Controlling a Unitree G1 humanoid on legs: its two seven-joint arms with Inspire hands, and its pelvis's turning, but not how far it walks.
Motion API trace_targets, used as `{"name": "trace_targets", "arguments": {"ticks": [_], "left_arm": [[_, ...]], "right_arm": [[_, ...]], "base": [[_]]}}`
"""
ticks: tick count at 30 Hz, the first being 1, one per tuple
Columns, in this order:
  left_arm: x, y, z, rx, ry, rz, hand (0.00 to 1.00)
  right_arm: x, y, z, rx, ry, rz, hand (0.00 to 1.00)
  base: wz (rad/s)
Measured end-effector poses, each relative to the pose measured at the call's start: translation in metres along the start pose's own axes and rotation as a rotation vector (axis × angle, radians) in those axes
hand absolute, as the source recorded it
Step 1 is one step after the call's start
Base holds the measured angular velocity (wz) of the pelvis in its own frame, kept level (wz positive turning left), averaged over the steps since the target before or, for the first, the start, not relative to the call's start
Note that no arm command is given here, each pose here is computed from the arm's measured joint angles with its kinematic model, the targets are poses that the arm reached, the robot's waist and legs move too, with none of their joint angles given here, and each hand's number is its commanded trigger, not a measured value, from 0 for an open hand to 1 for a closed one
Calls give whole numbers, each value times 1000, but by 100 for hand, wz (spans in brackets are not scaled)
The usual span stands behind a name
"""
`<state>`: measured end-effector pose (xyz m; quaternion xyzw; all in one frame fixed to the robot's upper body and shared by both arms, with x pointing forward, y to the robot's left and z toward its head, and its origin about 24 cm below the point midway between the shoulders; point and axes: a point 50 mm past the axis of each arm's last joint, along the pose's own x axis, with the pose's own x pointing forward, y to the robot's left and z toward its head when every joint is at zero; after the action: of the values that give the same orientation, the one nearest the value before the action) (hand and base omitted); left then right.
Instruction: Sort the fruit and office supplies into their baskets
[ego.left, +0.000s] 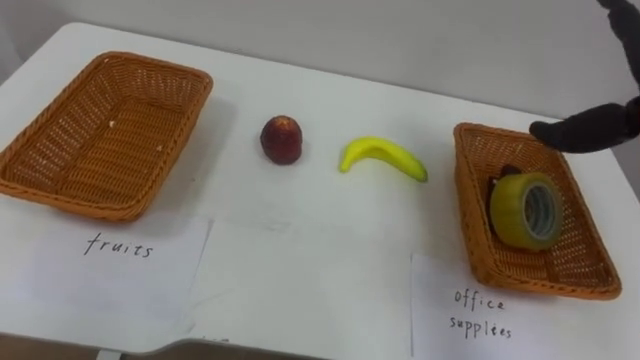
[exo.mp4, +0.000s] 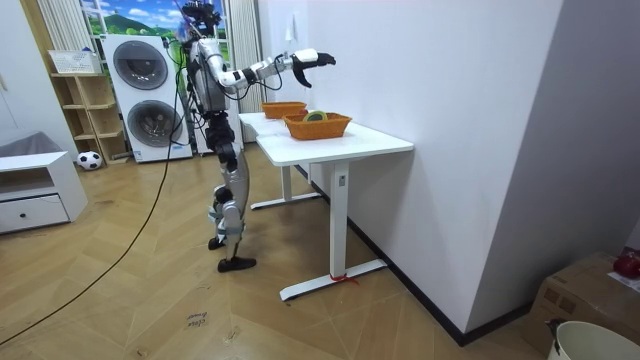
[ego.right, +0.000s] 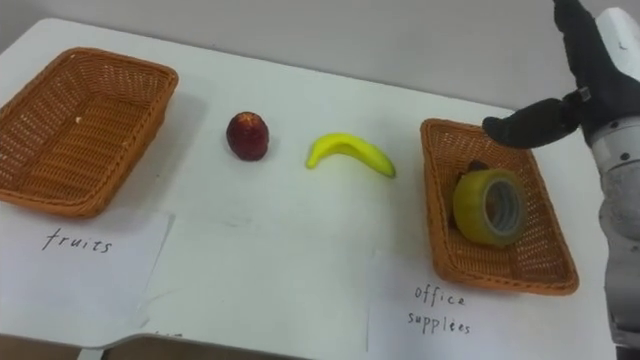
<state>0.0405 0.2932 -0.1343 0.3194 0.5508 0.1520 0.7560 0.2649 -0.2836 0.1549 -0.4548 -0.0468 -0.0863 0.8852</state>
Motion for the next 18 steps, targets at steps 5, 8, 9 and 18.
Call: {"name": "trace_targets", "arguments": {"ticks": [5, 8, 9, 18], "left_arm": [[-1, -3, -1, 20, -1, -10, 0], [-1, -6, 0, 40, -4, -24, 0], [-1, -7, 1, 43, -5, -25, 0], [-1, -6, -2, 66, 14, -34, 0]], "right_arm": [[1, 3, 2, 12, -5, 9, 0], [2, 10, 4, 12, -14, 35, 0], [2, 12, 5, 11, -17, 45, 0], [2, 24, 4, 2, -2, 106, 0]], "base": [[0], [0], [4], [0]]}}
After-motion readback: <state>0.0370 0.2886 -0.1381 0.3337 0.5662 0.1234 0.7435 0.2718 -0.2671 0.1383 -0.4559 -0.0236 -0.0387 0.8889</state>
